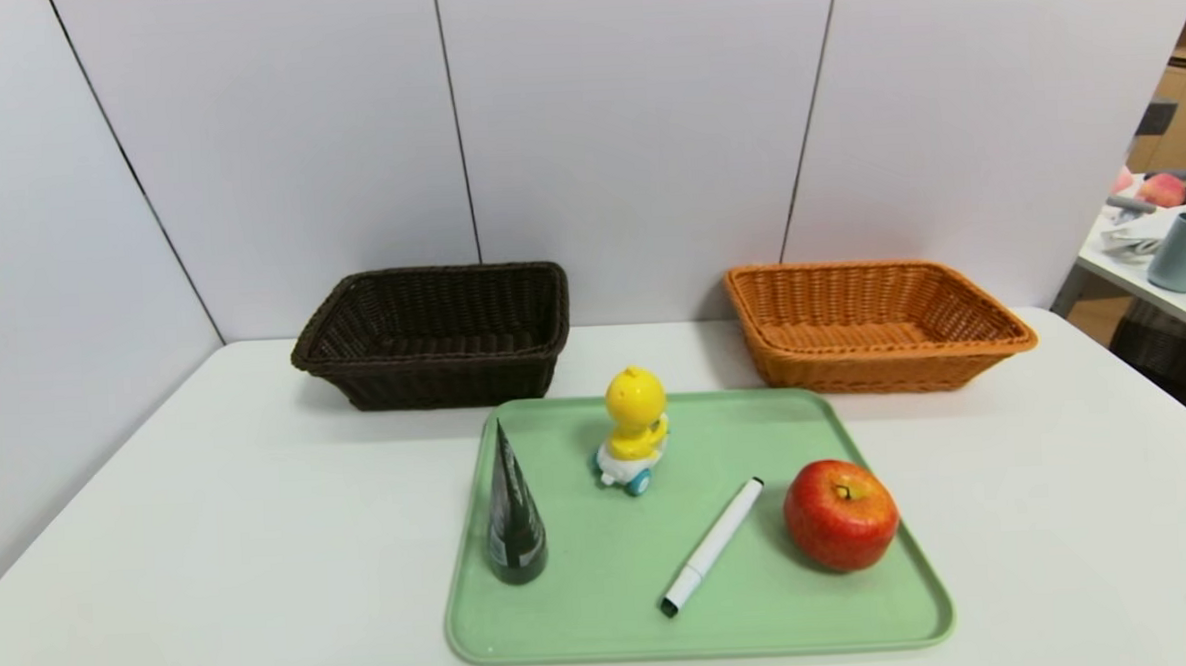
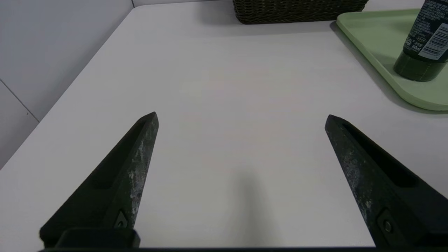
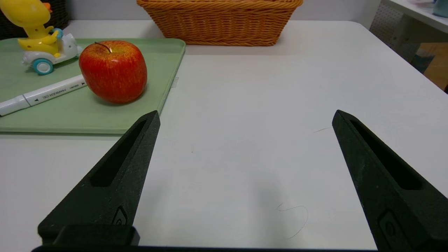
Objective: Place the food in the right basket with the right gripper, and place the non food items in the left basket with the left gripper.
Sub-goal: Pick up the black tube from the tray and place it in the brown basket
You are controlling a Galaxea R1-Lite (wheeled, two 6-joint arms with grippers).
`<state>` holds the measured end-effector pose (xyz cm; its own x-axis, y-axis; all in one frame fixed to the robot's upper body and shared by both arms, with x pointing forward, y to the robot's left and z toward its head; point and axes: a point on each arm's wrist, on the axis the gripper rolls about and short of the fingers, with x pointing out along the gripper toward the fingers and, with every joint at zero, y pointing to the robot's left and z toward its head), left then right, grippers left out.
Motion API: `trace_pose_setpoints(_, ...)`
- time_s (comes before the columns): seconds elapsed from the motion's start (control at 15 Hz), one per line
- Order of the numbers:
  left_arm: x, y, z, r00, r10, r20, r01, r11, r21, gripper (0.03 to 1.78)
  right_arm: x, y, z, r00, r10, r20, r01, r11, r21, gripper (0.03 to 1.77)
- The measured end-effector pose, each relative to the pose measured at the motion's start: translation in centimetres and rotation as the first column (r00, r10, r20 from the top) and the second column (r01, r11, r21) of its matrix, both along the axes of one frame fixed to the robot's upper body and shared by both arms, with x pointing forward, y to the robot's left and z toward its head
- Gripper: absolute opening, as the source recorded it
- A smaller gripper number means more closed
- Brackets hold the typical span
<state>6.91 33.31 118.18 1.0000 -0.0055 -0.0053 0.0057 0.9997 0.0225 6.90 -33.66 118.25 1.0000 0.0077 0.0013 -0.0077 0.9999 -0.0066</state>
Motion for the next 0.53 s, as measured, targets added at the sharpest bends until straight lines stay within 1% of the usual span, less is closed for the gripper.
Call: trace_pose_setpoints(0.53,0.0,0.0,0.02,1.0,0.0,0.002,0.0,1.0,0.009,1.69,0.0,0.0,0.01,1.0,0.002,0.001,-0.002,1.0,-0.005,1.7)
